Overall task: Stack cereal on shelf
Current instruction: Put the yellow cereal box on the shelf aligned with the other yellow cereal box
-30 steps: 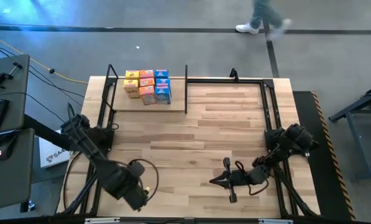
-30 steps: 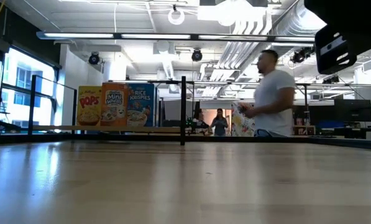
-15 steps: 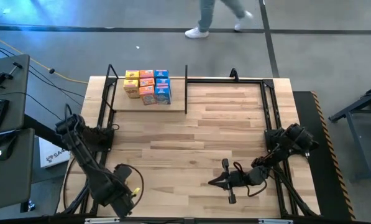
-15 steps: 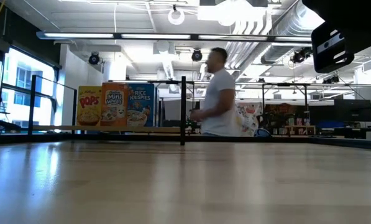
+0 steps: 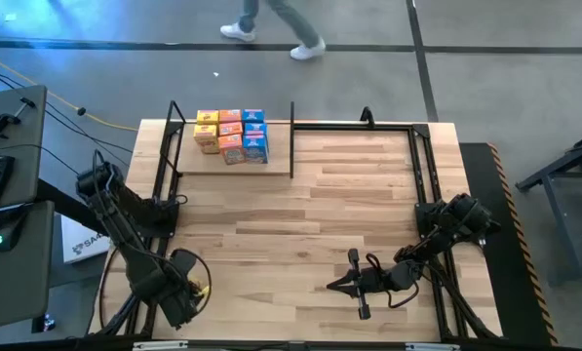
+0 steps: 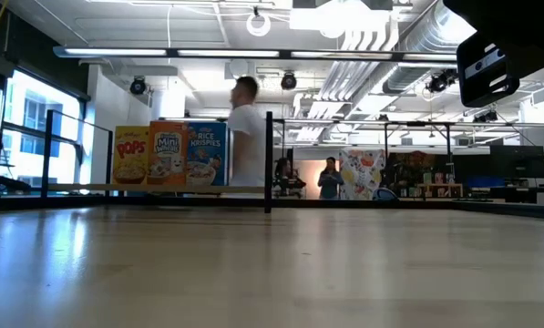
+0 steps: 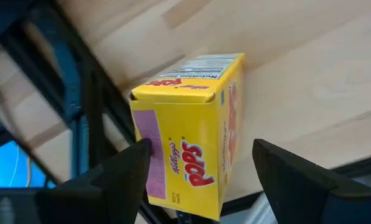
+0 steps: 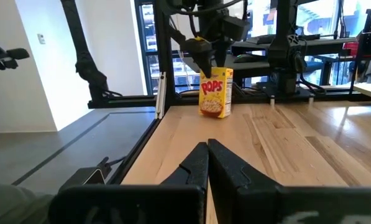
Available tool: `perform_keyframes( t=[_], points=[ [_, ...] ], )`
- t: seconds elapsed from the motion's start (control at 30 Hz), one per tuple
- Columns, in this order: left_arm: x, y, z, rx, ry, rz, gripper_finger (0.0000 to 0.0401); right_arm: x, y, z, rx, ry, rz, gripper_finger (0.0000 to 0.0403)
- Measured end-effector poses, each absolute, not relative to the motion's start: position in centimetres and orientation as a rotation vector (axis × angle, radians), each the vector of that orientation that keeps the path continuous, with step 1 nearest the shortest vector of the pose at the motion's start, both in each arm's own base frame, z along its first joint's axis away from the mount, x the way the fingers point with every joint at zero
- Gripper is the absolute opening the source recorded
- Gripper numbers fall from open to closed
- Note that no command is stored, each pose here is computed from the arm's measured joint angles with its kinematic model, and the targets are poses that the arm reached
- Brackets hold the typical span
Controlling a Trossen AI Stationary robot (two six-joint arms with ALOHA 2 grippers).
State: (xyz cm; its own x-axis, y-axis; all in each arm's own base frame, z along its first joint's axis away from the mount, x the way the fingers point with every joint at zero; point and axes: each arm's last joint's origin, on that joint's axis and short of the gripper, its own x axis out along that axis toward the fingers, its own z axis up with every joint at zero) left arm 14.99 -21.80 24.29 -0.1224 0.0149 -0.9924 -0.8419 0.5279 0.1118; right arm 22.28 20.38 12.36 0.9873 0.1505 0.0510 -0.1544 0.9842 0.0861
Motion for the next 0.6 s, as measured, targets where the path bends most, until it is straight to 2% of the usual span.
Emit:
perform_keyframes(
  t=[0.3, 0.6],
  points=[
    [15.4, -22.2, 24.8, -0.762, 1.486, 0.815, 0.0236, 22.6, 20.1, 12.4, 0.089, -0.045, 0.141, 0.0000],
    [15.7, -22.2, 26.4, -0.747, 1.450, 0.798, 0.0256, 22.7, 19.9, 12.4, 0.093, -0.045, 0.146, 0.0000]
  ],
)
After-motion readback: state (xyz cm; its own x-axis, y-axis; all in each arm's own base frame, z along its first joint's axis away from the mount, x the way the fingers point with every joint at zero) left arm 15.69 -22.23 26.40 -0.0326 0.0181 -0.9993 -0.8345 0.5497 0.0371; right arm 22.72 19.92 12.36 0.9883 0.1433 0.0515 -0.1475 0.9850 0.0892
